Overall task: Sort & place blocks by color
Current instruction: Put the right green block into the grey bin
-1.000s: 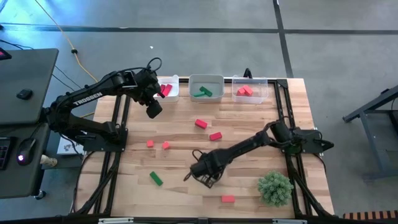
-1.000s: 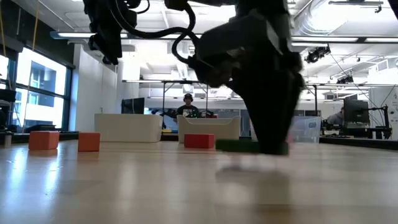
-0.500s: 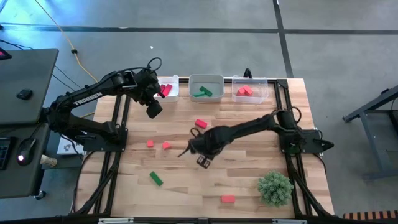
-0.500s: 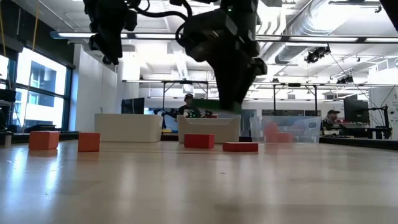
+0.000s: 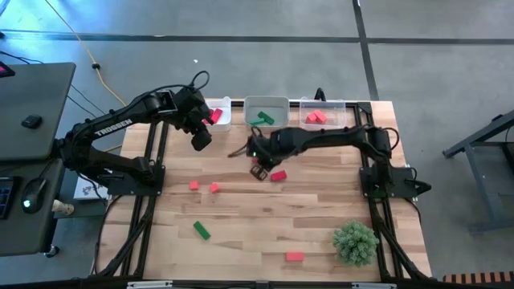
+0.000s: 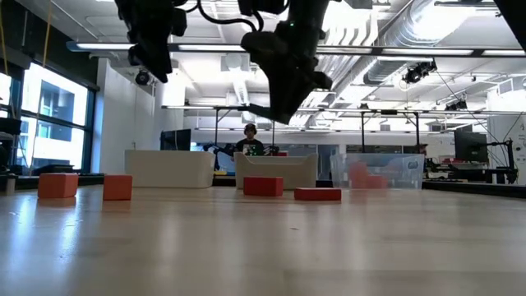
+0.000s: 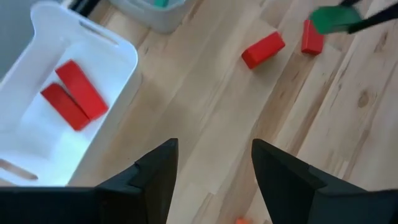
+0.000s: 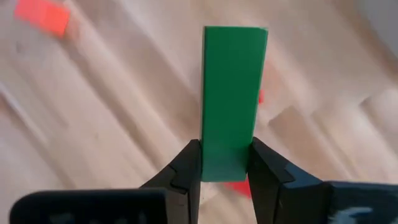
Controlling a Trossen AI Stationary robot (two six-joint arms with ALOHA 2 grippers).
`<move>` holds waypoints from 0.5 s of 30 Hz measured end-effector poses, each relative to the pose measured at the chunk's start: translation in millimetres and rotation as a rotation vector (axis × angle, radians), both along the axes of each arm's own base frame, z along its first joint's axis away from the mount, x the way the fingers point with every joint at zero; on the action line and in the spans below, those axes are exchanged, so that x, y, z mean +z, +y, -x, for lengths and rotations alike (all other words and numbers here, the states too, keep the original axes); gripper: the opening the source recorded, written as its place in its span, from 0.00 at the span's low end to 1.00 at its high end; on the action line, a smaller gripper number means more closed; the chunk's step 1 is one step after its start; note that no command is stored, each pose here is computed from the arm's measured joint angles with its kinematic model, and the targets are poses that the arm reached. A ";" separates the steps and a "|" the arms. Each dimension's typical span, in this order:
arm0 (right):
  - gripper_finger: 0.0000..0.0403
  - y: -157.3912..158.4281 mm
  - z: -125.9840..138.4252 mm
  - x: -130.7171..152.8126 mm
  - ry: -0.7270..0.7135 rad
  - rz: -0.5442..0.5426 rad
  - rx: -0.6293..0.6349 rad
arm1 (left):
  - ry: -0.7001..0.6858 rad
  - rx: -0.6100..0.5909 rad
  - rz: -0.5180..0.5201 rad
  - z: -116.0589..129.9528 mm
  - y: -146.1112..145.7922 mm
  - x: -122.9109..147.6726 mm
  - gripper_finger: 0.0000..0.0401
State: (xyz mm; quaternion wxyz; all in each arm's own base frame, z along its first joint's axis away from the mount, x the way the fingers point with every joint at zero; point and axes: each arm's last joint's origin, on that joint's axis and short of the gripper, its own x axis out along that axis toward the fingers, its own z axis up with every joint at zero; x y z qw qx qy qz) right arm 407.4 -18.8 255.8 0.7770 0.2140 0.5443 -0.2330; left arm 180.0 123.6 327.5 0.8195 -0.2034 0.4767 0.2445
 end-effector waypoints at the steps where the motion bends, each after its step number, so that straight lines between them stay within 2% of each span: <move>1: 0.19 -6.1 0.0 2.2 -0.015 0.010 -0.007 | -0.003 -0.007 -0.007 -0.4 0.3 0.3 0.49; 15: 0.19 -83.6 1.7 12.6 -0.128 0.119 -0.055 | -0.038 -0.052 -0.064 -4.4 3.3 2.9 0.49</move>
